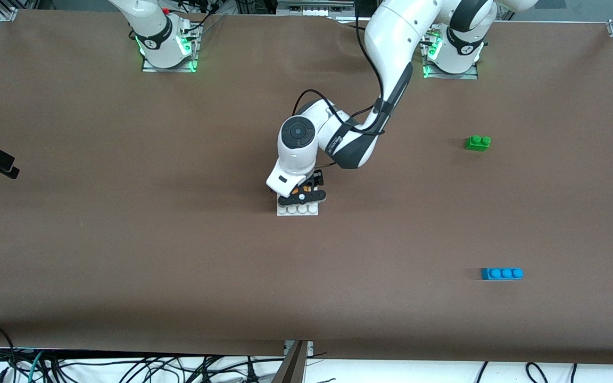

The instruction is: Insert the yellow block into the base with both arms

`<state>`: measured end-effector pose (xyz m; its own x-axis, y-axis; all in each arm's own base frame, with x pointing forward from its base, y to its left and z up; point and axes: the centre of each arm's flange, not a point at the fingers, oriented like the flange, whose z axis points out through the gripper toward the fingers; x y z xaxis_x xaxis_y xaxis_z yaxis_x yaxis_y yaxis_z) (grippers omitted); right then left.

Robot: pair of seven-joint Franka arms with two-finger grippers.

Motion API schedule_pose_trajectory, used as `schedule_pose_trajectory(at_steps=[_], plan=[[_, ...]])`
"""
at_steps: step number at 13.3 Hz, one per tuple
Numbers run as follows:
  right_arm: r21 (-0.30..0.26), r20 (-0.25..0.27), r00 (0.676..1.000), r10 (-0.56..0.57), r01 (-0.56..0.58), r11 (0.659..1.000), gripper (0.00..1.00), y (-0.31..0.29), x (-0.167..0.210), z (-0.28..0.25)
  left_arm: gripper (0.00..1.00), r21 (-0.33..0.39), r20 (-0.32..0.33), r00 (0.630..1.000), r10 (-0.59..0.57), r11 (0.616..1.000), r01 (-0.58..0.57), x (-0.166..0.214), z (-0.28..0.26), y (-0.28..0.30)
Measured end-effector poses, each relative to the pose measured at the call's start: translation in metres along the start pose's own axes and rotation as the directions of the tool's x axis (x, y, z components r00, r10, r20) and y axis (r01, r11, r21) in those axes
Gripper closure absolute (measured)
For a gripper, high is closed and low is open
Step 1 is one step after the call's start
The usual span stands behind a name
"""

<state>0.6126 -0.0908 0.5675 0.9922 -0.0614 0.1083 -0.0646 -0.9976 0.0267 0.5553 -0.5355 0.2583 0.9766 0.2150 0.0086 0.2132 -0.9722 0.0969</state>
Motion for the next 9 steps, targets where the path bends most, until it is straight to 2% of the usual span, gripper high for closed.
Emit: schedule_pose_trajectory(at_steps=[4, 7, 9], plan=[[0.0, 0.001, 1.0, 0.0, 0.0, 1.0, 0.0, 0.0, 0.0, 0.0, 0.0, -0.013, -0.006, 0.999, -0.053, 0.999, 0.053, 0.031, -0.083, -0.024], [0.0, 0.001, 1.0, 0.0, 0.0, 1.0, 0.0, 0.0, 0.0, 0.0, 0.0, 0.01, 0.018, 0.993, -0.114, 0.993, 0.114, 0.066, -0.151, -0.081], [0.0, 0.001, 1.0, 0.0, 0.0, 1.0, 0.0, 0.0, 0.0, 0.0, 0.0, 0.032, 0.049, 0.995, -0.083, 0.996, 0.082, 0.084, -0.211, -0.131]])
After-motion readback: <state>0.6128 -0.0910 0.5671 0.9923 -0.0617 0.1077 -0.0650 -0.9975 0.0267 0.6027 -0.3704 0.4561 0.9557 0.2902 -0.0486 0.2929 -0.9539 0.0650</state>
